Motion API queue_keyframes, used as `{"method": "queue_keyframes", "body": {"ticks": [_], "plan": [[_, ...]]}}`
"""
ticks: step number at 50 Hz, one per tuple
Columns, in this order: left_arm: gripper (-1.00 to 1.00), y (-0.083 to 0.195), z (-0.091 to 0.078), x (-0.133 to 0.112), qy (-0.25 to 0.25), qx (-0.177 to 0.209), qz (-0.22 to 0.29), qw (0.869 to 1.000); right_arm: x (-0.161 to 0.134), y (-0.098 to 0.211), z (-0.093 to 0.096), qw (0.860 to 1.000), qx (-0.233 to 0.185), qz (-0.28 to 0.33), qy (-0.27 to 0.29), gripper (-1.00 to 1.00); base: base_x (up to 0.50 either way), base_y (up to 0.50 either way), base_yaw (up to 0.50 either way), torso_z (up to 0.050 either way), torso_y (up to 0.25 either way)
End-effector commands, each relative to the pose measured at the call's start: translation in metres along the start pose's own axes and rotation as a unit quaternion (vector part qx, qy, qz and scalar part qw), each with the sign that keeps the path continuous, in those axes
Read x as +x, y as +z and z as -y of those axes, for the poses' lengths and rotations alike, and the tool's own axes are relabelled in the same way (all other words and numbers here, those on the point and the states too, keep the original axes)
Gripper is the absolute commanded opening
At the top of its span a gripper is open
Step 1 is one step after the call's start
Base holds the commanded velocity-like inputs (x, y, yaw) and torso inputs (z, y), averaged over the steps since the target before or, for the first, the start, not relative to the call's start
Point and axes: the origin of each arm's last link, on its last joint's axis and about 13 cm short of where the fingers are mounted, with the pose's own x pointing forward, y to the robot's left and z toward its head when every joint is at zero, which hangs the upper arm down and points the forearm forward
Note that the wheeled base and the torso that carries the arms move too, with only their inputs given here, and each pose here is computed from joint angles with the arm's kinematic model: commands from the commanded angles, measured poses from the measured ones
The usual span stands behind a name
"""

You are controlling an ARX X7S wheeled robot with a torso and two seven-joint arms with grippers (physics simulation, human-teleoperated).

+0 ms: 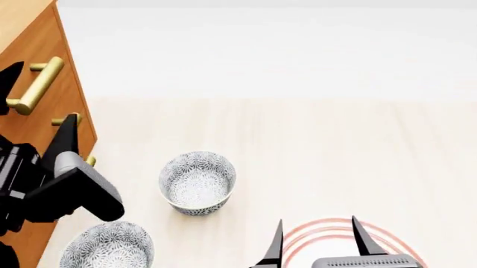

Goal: Open the top drawer of the cabinet.

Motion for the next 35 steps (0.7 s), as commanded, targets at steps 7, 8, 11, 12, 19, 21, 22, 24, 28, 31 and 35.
{"method": "queue_keyframes", "body": {"ticks": [7, 8, 11, 12, 19, 21, 22, 24, 28, 31, 35], "plan": [[1.00, -0.018, 0.010, 0.050, -0.026, 0.033, -0.047, 0.998, -0.001, -0.001, 0.001, 1.000, 0.002, 0.000, -0.002, 1.00, 0.00, 0.00, 0.00, 0.000, 0.000], [1.00, -0.020, 0.014, 0.052, -0.034, 0.029, -0.059, 0.997, -0.001, -0.002, 0.001, 1.000, 0.003, 0.000, -0.002, 1.00, 0.00, 0.00, 0.00, 0.000, 0.000], [1.00, -0.026, 0.018, 0.057, -0.033, 0.046, -0.066, 0.996, -0.001, -0.003, 0.001, 1.000, 0.003, -0.001, -0.001, 1.00, 0.00, 0.00, 0.00, 0.000, 0.000], [1.00, -0.026, 0.019, 0.057, -0.036, 0.044, -0.069, 0.996, -0.001, -0.004, 0.001, 1.000, 0.003, -0.002, -0.001, 1.00, 0.00, 0.00, 0.00, 0.000, 0.000], [1.00, -0.036, 0.028, 0.066, -0.043, 0.055, -0.085, 0.994, -0.002, -0.003, 0.001, 1.000, 0.005, -0.001, -0.003, 1.00, 0.00, 0.00, 0.00, 0.000, 0.000], [1.00, -0.038, 0.030, 0.066, -0.044, 0.060, -0.088, 0.993, -0.002, -0.004, 0.001, 1.000, 0.005, -0.002, -0.003, 1.00, 0.00, 0.00, 0.00, 0.000, 0.000], [1.00, -0.038, 0.032, 0.066, -0.046, 0.061, -0.088, 0.993, -0.001, -0.005, 0.001, 1.000, 0.005, -0.003, -0.003, 1.00, 0.00, 0.00, 0.00, 0.000, 0.000], [1.00, -0.039, 0.032, 0.067, -0.046, 0.061, -0.090, 0.993, -0.001, -0.005, 0.001, 1.000, 0.005, -0.003, -0.003, 1.00, 0.00, 0.00, 0.00, 0.000, 0.000], [1.00, -0.042, 0.035, 0.067, -0.049, 0.064, -0.095, 0.992, -0.001, -0.004, 0.001, 1.000, 0.006, -0.003, -0.003, 1.00, 0.00, 0.00, 0.00, 0.000, 0.000], [1.00, -0.046, 0.038, 0.068, -0.049, 0.068, -0.101, 0.991, -0.002, -0.005, 0.001, 1.000, 0.006, -0.004, -0.003, 1.00, 0.00, 0.00, 0.00, 0.000, 0.000], [1.00, -0.049, 0.043, 0.070, -0.050, 0.075, -0.107, 0.990, -0.002, -0.004, 0.001, 1.000, 0.005, -0.003, -0.003, 1.00, 0.00, 0.00, 0.00, 0.000, 0.002]]}}
